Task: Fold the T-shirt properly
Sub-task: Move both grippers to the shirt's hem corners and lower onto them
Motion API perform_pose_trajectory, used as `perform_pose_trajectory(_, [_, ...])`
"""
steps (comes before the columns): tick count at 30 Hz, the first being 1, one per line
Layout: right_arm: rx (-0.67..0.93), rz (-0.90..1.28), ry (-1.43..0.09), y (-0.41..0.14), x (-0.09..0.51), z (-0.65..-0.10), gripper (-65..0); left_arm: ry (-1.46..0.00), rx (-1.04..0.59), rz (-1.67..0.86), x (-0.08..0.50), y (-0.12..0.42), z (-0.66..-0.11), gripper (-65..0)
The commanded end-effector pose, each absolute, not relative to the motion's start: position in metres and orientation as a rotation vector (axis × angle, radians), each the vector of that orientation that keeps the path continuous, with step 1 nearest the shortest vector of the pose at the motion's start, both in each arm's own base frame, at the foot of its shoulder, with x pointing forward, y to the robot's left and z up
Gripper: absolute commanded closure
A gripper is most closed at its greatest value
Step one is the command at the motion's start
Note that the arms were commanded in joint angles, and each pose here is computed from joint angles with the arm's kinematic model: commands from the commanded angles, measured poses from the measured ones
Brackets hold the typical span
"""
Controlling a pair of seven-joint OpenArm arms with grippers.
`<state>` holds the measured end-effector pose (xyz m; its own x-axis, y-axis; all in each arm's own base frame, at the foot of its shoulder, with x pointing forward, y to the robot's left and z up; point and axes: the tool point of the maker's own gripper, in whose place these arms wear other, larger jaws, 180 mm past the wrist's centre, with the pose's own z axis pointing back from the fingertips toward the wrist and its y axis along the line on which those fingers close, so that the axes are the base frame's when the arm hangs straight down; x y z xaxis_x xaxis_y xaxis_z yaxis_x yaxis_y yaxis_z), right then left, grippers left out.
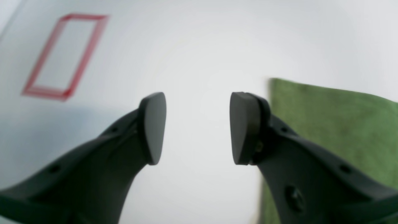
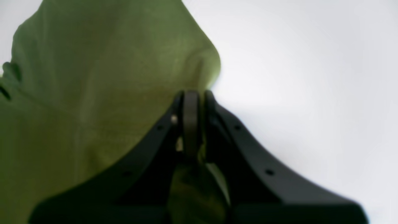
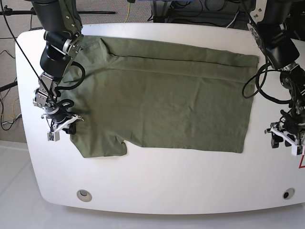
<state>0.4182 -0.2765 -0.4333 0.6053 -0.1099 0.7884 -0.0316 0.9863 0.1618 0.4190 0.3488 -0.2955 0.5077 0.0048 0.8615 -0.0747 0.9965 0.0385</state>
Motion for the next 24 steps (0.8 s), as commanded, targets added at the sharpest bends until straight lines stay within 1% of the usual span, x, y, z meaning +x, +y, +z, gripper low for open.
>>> perform_pose_trajectory(1, [0.157, -0.004, -0.836, -0.27, 0.41, -0.446, 0.0, -1.091, 0.071, 0.037, 0.436, 0.35, -0.276, -30.7])
perform_pose_trajectory(3, [0.157, -0.004, -0.836, -0.27, 0.41, -0.446, 0.0, -1.083, 0.053, 0.027, 0.441, 0.344, -0.281, -31.0])
perform_pose_trajectory(5, [0.157, -0.004, -0.836, -0.27, 0.41, -0.446, 0.0, -1.072, 0.035, 0.023, 0.445, 0.339, -0.288, -32.7])
perform_pose_trajectory(7, [0.157, -0.004, -0.834, -0.27, 0.41, -0.446, 0.0, -1.067, 0.007, 0.026, 0.45, 0.332, -0.296, -36.8])
perform_pose_trajectory(8, [0.157, -0.004, -0.834, -0.27, 0.41, -0.446, 0.0, -1.067, -0.002, 0.029, 0.451, 0.329, -0.299, -37.9])
perform_pose_trajectory(9, [0.158, -0.005, -0.835, -0.27, 0.41, -0.446, 0.0, -1.073, -0.023, 0.042, 0.454, 0.326, -0.304, -40.9])
perform_pose_trajectory(12, [0.158, -0.005, -0.834, -0.27, 0.41, -0.446, 0.0, -1.083, -0.053, 0.067, 0.457, 0.323, -0.314, -46.7])
perform_pose_trajectory(16, [0.158, -0.005, -0.832, -0.27, 0.409, -0.447, 0.0, -1.082, -0.083, 0.101, 0.457, 0.321, -0.331, -52.3])
perform_pose_trajectory(19, [0.159, -0.008, -0.822, -0.27, 0.404, -0.452, 0.0, -1.091, -0.102, 0.119, 0.461, 0.32, -0.336, -52.5])
perform_pose_trajectory(24, [0.161, -0.011, -0.816, -0.269, 0.4, -0.455, 0.0, -1.055, -0.142, 0.123, 0.463, 0.307, -0.358, -52.5])
